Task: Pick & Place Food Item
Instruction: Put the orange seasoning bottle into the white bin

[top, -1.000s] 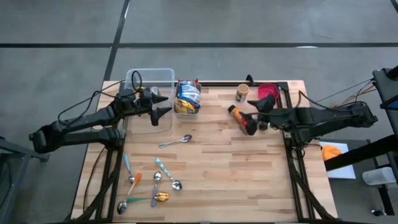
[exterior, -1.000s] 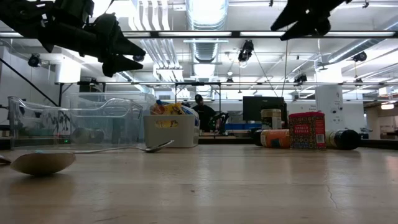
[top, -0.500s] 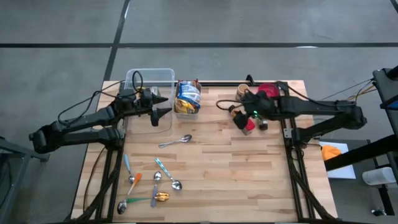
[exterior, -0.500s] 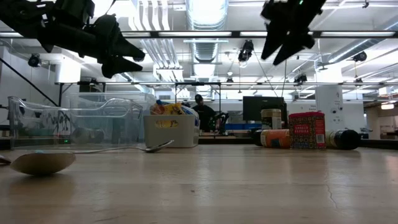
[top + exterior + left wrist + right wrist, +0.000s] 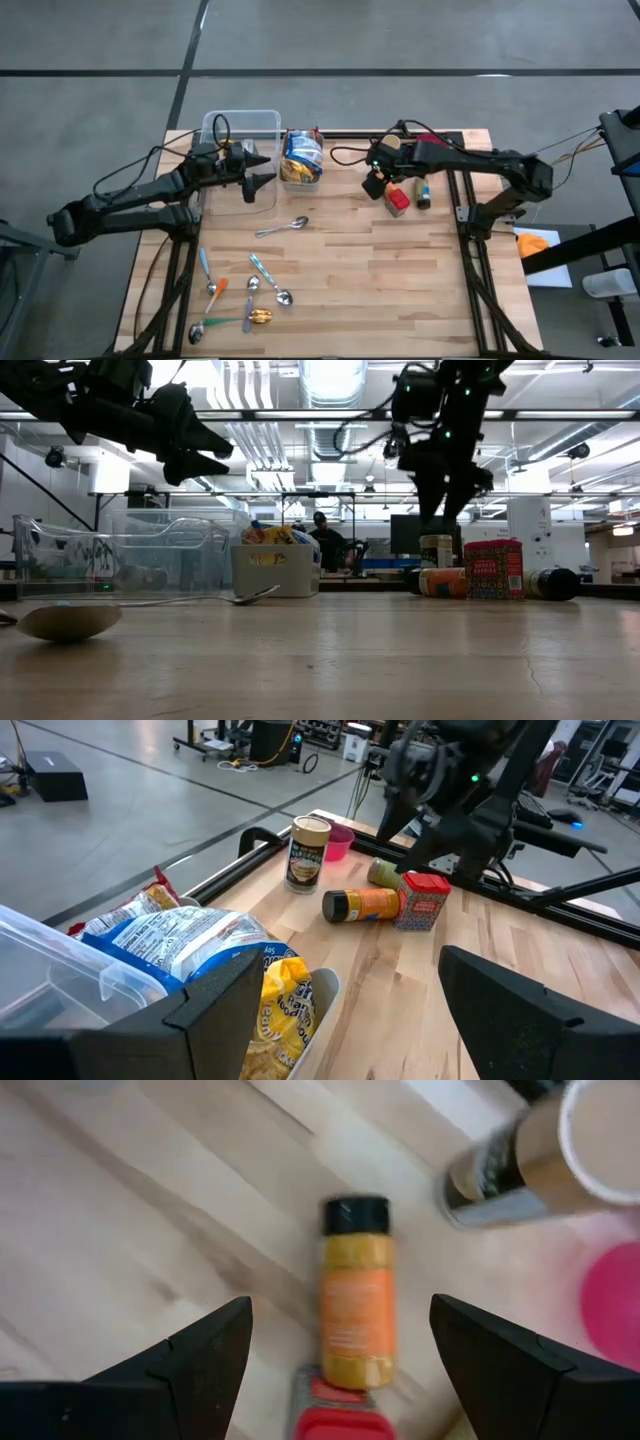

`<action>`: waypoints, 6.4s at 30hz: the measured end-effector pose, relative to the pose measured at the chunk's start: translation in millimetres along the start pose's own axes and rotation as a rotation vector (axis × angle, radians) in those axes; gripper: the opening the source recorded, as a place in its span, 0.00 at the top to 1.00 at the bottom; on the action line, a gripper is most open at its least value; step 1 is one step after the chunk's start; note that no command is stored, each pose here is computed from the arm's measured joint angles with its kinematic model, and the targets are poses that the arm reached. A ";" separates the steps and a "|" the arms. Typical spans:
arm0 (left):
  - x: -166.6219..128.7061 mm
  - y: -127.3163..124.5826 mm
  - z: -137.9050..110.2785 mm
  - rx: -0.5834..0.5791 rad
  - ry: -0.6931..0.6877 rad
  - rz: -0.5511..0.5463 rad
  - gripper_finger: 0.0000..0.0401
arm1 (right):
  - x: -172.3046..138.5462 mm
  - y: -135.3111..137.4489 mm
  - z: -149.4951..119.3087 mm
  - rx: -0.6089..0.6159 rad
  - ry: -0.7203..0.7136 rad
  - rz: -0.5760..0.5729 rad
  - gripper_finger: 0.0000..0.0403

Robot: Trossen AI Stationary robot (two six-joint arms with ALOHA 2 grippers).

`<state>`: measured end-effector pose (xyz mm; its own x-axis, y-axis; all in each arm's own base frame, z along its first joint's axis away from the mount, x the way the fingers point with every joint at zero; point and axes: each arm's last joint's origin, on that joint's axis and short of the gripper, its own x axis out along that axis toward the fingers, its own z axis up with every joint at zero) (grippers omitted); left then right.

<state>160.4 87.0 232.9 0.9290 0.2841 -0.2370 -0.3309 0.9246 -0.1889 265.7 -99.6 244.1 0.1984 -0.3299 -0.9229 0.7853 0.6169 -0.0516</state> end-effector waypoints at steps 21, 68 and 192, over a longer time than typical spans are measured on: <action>-0.1 0.0 0.0 -0.001 0.000 0.000 0.24 | 62.8 -8.6 13.7 -0.009 0.145 -0.023 0.25; -0.1 0.0 -0.3 0.000 0.004 0.001 0.24 | 111.0 -0.6 6.0 -0.006 0.263 -0.028 0.52; 31.6 -15.0 1.7 0.435 -0.151 -0.360 0.24 | -13.0 157.9 40.0 -0.684 -0.875 0.378 0.57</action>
<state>195.0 82.6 229.8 0.9943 -0.0633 -0.0855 0.0782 0.9799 0.1838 410.6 -26.6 263.3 0.8965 -0.2576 -0.3605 0.1638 0.9487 -0.2704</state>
